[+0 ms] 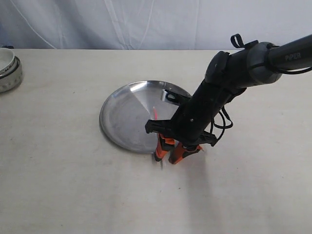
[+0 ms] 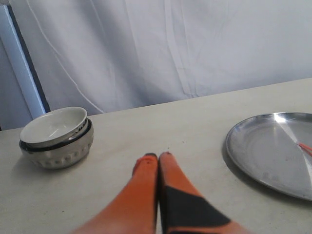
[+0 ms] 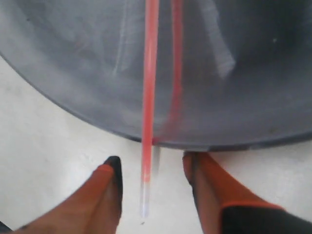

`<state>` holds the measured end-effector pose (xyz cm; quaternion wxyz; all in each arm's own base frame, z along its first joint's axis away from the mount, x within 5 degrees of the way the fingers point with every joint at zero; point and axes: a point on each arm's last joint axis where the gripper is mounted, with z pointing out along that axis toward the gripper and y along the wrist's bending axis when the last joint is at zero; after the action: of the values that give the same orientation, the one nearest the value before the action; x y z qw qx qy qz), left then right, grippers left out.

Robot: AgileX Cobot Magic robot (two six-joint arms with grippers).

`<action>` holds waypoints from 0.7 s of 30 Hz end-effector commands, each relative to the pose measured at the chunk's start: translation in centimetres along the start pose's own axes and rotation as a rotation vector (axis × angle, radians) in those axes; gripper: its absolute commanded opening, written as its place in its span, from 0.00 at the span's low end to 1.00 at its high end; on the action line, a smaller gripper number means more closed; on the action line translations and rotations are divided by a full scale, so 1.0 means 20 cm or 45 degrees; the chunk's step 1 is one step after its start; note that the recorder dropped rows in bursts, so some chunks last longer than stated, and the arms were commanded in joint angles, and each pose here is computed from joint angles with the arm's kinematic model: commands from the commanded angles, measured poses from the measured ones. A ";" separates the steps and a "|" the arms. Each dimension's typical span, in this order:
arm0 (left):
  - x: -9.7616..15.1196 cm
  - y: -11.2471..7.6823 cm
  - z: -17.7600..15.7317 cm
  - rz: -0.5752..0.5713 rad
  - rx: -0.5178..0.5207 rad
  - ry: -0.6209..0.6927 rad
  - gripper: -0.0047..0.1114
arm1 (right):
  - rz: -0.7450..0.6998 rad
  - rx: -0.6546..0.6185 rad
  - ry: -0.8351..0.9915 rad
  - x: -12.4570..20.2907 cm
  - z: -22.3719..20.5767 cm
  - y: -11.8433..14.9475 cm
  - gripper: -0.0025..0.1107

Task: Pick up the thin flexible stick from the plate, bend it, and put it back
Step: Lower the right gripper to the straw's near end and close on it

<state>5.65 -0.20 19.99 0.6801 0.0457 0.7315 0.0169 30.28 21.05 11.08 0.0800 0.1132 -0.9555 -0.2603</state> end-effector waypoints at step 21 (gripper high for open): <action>0.00 0.00 0.00 -0.017 0.003 -0.016 0.04 | 0.026 -0.011 -0.041 -0.02 0.01 0.00 0.17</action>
<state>5.65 -0.20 19.99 0.6801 0.0457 0.7315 0.0169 30.51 21.21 10.72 0.0735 0.0987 -0.9563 -0.2653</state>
